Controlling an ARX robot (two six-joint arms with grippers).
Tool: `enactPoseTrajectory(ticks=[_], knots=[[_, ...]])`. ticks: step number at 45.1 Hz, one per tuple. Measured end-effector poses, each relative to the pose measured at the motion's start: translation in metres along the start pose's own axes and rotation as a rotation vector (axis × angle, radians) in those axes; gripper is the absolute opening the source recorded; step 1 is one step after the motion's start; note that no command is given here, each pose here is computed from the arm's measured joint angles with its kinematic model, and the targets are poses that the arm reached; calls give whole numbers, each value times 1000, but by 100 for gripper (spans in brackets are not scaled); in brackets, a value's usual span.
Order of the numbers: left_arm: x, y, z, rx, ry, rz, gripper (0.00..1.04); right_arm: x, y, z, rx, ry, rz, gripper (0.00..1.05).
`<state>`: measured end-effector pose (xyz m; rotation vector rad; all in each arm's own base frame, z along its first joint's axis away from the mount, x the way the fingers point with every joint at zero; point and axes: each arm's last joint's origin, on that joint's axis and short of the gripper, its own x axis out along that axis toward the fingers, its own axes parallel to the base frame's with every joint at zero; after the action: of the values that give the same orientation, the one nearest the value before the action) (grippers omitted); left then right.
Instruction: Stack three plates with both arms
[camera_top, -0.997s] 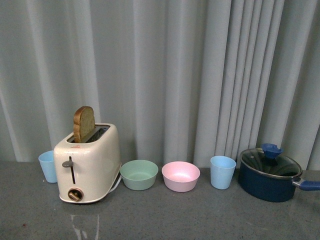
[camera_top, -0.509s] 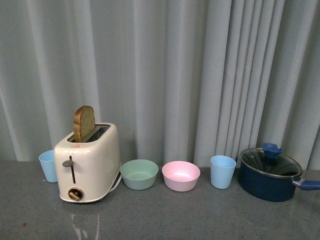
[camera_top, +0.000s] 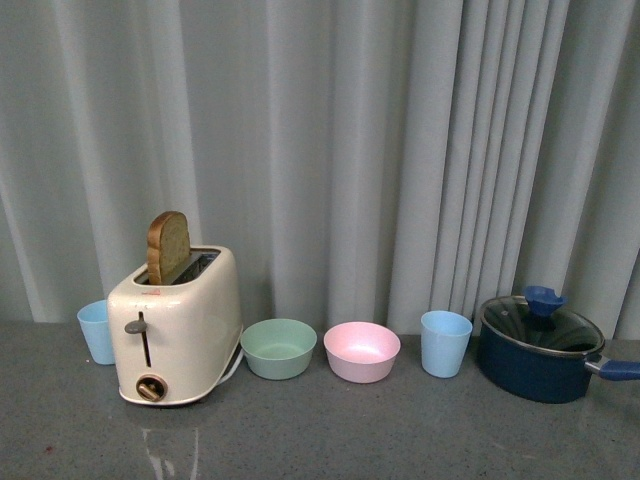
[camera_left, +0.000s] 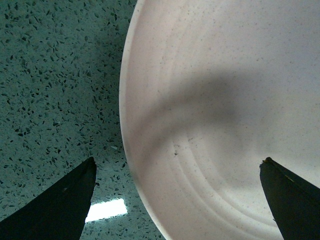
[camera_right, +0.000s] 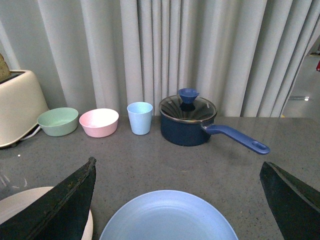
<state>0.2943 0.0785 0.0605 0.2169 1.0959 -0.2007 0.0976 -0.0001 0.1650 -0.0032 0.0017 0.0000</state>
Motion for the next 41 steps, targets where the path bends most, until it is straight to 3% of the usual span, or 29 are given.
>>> enactPoseTrajectory(ticks=[19, 34, 41], knots=[[9, -13, -4, 39, 0, 31, 98, 0, 0, 0, 0, 0, 0, 97], [13, -15, -3, 53, -9, 54, 42, 0, 0, 0, 0, 0, 0, 97], [13, -15, -3, 50, -19, 56, 24, 0, 0, 0, 0, 0, 0, 97]])
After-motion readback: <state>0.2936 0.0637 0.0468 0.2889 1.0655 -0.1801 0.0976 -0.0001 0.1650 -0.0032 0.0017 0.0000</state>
